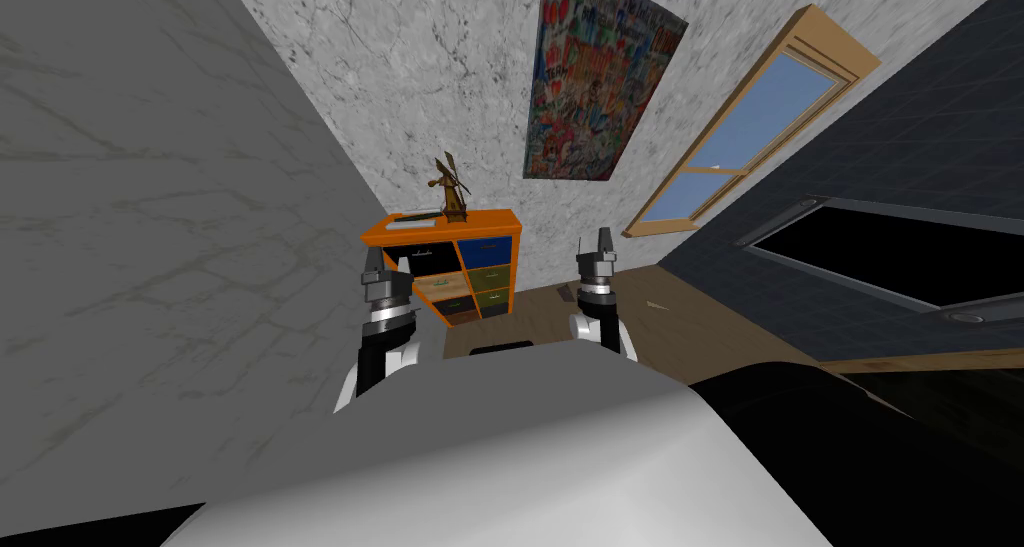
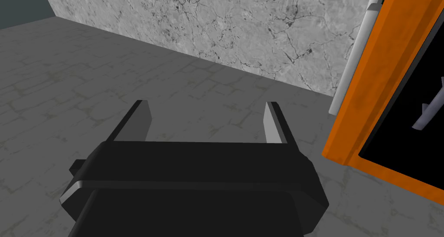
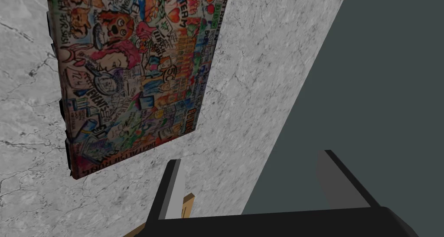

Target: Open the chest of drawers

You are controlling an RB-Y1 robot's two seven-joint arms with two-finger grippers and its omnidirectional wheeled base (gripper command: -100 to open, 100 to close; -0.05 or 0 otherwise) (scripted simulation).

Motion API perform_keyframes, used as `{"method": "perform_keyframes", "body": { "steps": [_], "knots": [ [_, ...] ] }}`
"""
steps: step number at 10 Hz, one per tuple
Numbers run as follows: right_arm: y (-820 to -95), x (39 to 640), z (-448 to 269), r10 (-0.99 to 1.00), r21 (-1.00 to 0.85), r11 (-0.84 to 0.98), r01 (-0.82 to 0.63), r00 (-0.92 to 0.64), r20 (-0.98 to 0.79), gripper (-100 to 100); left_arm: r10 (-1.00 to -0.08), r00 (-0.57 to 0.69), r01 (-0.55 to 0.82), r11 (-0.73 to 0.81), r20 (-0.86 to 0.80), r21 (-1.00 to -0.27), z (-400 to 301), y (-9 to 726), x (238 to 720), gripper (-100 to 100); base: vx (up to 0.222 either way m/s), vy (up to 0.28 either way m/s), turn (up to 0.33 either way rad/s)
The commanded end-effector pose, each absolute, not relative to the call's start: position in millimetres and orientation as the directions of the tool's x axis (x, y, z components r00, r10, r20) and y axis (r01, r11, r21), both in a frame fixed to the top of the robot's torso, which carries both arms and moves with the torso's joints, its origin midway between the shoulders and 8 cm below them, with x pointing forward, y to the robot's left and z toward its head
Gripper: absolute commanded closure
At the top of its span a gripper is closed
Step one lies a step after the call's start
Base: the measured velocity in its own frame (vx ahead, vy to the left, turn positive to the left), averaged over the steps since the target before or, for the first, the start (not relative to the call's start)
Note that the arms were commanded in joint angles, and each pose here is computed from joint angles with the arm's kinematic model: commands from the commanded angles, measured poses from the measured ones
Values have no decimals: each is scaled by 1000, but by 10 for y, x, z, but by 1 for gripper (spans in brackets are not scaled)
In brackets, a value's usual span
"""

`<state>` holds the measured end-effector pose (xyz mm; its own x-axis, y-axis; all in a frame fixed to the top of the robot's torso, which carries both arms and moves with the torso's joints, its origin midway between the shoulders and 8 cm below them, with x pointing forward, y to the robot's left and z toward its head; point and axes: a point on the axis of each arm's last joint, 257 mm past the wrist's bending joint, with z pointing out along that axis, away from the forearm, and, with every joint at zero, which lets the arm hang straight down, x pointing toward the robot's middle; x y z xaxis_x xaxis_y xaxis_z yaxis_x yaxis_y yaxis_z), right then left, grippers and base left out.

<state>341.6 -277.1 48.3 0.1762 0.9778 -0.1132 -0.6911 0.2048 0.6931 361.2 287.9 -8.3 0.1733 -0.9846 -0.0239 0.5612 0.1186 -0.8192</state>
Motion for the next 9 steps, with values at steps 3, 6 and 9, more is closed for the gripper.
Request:
{"method": "perform_keyframes", "body": {
  "steps": [3, 6, 9],
  "knots": [
    [-2771, 3416, 483, 978, 693, 205, -691, 176, -113, 0, -985, 173, 561, 119, -24, -819, -82, 2879, 3612, 0, 0, 0, 0],
    [-2771, 3415, 484, 978, 693, 205, -691, 176, -113, 0, -985, 173, 561, 119, -24, -819, -81, 2879, 3612, 0, 0, 0, 0],
    [-2771, 3415, 484, 978, 693, 205, -691, 176, -113, 0, -985, 173, 562, 119, -24, -819, -81, 2879, 3611, 0, 0, 0, 0]
  ]
}}
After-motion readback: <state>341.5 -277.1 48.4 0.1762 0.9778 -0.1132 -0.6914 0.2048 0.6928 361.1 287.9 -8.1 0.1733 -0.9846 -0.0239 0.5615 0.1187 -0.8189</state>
